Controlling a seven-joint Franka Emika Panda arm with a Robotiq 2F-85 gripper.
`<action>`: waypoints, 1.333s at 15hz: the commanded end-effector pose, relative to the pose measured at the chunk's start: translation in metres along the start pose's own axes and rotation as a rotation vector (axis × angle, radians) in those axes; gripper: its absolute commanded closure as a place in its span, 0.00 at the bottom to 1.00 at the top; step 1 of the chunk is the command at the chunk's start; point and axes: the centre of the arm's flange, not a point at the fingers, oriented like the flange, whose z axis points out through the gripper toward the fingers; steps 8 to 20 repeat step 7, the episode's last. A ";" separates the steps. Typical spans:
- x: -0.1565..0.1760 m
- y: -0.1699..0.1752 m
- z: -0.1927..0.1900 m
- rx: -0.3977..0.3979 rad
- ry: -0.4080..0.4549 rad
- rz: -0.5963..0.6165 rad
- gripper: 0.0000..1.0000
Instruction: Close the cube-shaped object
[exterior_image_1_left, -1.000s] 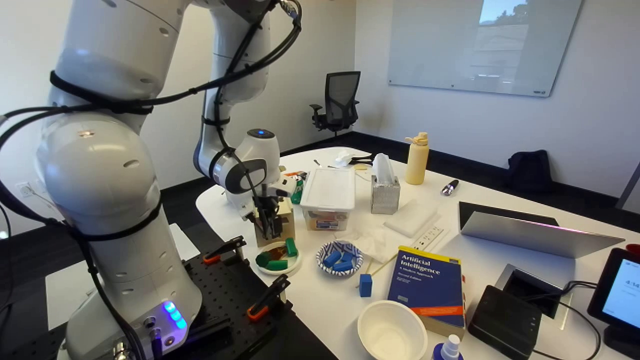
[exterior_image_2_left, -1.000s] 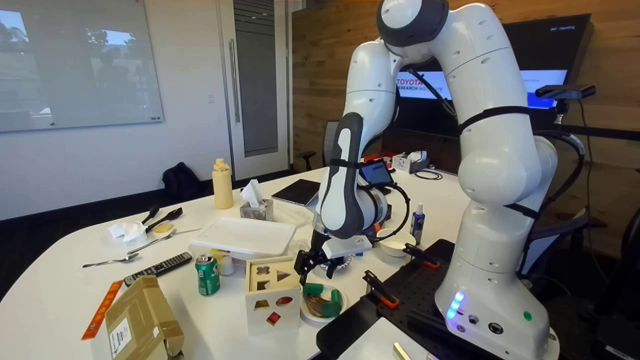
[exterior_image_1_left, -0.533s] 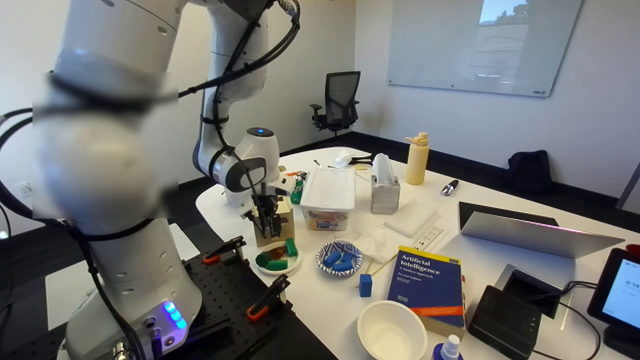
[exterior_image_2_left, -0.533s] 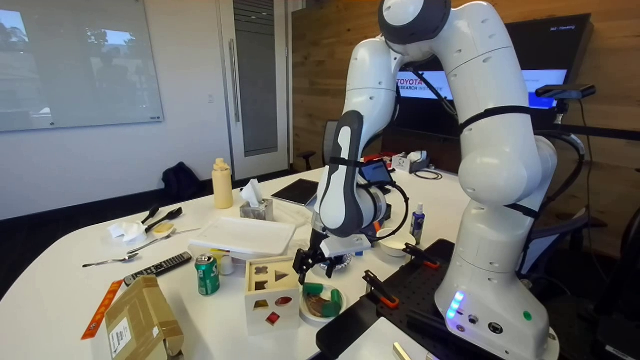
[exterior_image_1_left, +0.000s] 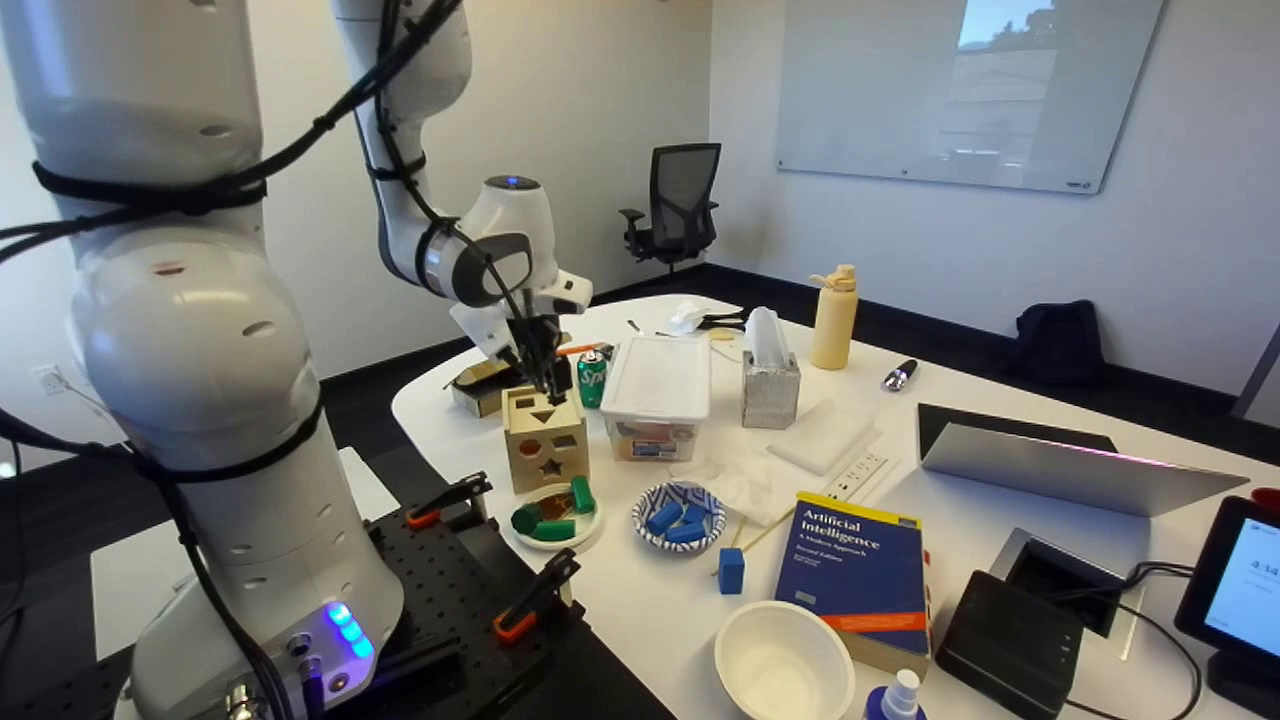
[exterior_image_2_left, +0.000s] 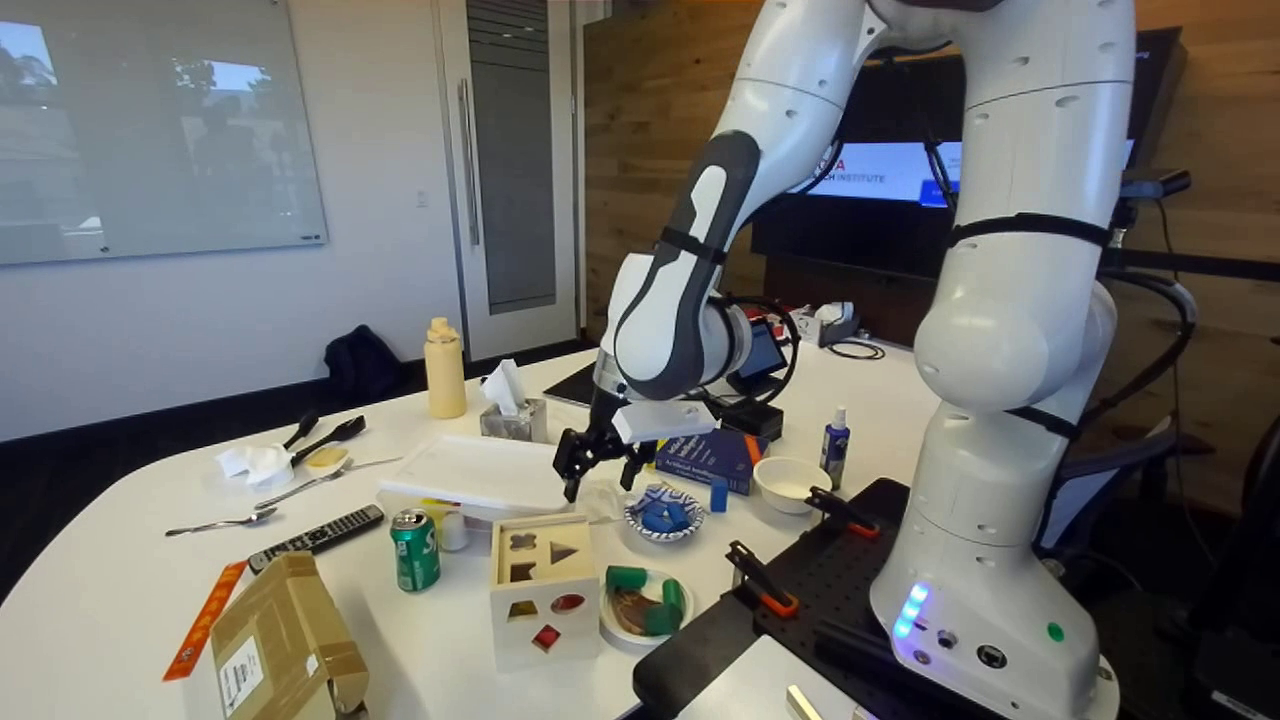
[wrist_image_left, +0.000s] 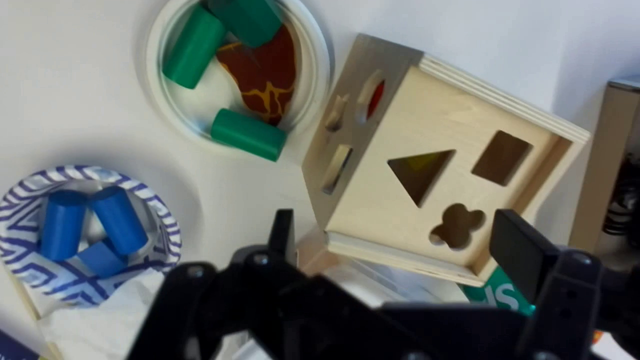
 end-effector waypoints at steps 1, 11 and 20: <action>-0.006 -0.004 -0.063 0.013 0.029 0.012 0.00; -0.004 -0.008 -0.082 0.018 0.042 0.030 0.00; -0.004 -0.008 -0.082 0.018 0.042 0.030 0.00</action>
